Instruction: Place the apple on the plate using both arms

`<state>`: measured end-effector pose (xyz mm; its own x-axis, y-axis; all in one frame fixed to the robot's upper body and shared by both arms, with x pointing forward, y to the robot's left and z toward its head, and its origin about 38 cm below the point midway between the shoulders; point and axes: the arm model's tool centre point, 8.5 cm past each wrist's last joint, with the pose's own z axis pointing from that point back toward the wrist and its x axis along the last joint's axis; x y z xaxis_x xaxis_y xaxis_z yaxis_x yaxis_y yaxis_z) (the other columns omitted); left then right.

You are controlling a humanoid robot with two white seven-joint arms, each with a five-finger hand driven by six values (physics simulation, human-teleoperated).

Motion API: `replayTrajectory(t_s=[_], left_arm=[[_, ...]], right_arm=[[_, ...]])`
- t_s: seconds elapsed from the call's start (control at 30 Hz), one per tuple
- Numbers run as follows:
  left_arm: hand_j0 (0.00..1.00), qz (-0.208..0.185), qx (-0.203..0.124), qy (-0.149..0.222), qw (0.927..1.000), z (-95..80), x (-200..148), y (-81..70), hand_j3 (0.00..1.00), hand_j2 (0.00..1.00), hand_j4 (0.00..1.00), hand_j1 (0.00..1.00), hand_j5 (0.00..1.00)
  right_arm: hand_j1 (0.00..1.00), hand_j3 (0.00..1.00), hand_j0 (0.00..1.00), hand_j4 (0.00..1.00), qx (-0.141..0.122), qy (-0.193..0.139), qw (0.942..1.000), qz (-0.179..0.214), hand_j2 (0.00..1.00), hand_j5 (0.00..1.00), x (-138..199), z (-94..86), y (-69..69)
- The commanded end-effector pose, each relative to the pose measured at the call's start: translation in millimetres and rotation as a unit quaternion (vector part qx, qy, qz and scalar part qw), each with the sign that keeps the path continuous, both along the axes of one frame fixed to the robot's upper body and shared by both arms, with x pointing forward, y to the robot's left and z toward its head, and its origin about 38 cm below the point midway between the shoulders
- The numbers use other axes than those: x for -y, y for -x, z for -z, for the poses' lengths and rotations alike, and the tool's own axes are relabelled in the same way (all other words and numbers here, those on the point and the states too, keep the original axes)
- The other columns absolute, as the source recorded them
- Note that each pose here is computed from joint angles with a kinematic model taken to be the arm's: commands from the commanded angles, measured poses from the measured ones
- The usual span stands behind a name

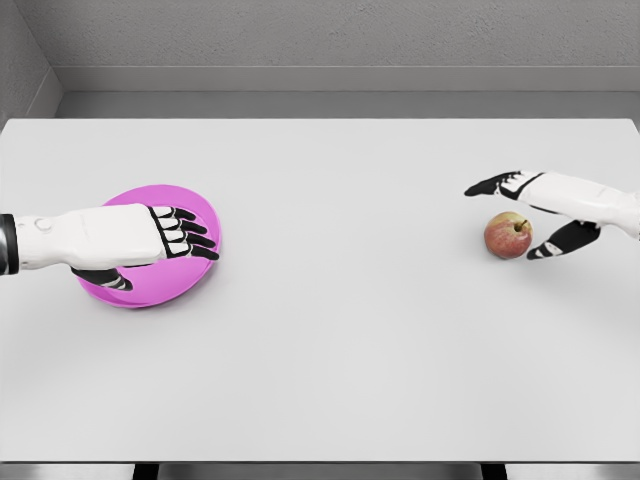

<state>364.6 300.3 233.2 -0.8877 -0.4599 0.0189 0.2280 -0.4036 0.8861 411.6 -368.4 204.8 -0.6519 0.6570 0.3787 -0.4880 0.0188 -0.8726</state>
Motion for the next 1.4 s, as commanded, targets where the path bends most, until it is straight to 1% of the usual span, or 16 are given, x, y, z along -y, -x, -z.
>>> replayTrajectory(t_s=[0.0,0.07,0.17,0.27,0.4,0.53,0.63,0.77,0.83,0.9,1.0,1.13,1.23,1.37], left_arm=[[1.00,-0.005,-0.002,0.002,1.0000,0.6,-2.0,-0.9,1.00,1.00,1.00,1.00,1.00],[1.00,-0.004,-0.003,0.002,1.0000,0.8,-1.6,-0.9,1.00,1.00,1.00,1.00,1.00],[1.00,-0.004,-0.003,0.003,1.0000,0.7,-1.5,-0.9,1.00,1.00,1.00,1.00,1.00],[1.00,-0.004,-0.003,0.003,1.0000,1.0,-1.1,-1.0,1.00,1.00,1.00,1.00,1.00],[1.00,-0.002,-0.003,0.005,1.0000,1.5,0.9,-1.2,1.00,1.00,1.00,1.00,1.00],[1.00,-0.002,-0.003,0.005,1.0000,1.5,0.9,-1.2,1.00,1.00,1.00,1.00,1.00],[1.00,-0.002,-0.003,0.005,1.0000,1.5,0.9,-1.2,1.00,1.00,1.00,1.00,1.00],[1.00,-0.002,-0.003,0.005,1.0000,1.5,0.9,-1.2,1.00,1.00,1.00,1.00,1.00],[1.00,-0.002,-0.002,0.006,1.0000,1.4,1.0,-1.3,1.00,1.00,1.00,1.00,1.00],[1.00,-0.002,-0.003,0.005,1.0000,1.5,0.9,-1.2,1.00,1.00,1.00,1.00,1.00],[1.00,-0.002,-0.003,0.005,1.0000,1.5,0.9,-1.2,1.00,1.00,1.00,1.00,1.00],[1.00,-0.002,-0.003,0.005,1.0000,1.5,0.9,-1.2,1.00,1.00,1.00,1.00,1.00],[1.00,-0.002,-0.003,0.005,1.0000,1.5,0.9,-1.2,1.00,1.00,1.00,1.00,1.00],[1.00,-0.002,-0.003,0.005,1.0000,1.5,0.9,-1.2,1.00,1.00,1.00,1.00,1.00]], right_arm=[[1.00,1.00,1.00,1.00,-0.013,-0.011,0.9999,0.004,1.00,1.00,-3.0,10.8,-2.1],[1.00,1.00,1.00,1.00,-0.021,-0.013,0.9997,0.000,1.00,1.00,-8.4,18.5,-1.8],[1.00,1.00,1.00,1.00,-0.026,-0.021,0.9994,-0.001,1.00,1.00,-13.3,24.1,-3.2],[1.00,1.00,1.00,1.00,-0.028,-0.022,0.9993,0.010,1.00,1.00,-8.1,25.7,-7.9],[1.00,1.00,1.00,1.00,-0.037,-0.023,0.9987,0.024,1.00,1.00,-0.7,32.9,-9.7],[1.00,1.00,1.00,1.00,-0.043,-0.022,0.9983,0.033,1.00,1.00,4.6,36.4,-10.4],[1.00,1.00,1.00,1.00,-0.052,-0.021,0.9973,0.048,1.00,1.00,13.9,43.0,-11.3],[1.00,1.00,1.00,1.00,-0.052,-0.022,0.9972,0.048,1.00,1.00,12.8,43.7,-12.0],[1.00,1.00,1.00,1.00,-0.058,-0.022,0.9971,0.044,1.00,1.00,9.1,49.1,-11.3],[1.00,1.00,1.00,1.00,-0.057,-0.022,0.9971,0.045,1.00,1.00,9.1,48.0,-12.6],[1.00,1.00,1.00,1.00,-0.060,-0.016,0.9970,0.047,1.00,1.00,6.6,54.6,-15.1],[1.00,1.00,1.00,1.00,-0.058,-0.017,0.9970,0.048,1.00,1.00,7.0,53.0,-16.7],[1.00,1.00,1.00,1.00,-0.068,-0.015,0.9954,0.065,1.00,1.00,16.9,59.9,-18.0],[1.00,1.00,1.00,1.00,-0.072,-0.015,0.9947,0.072,1.00,1.00,20.7,62.5,-18.4]])
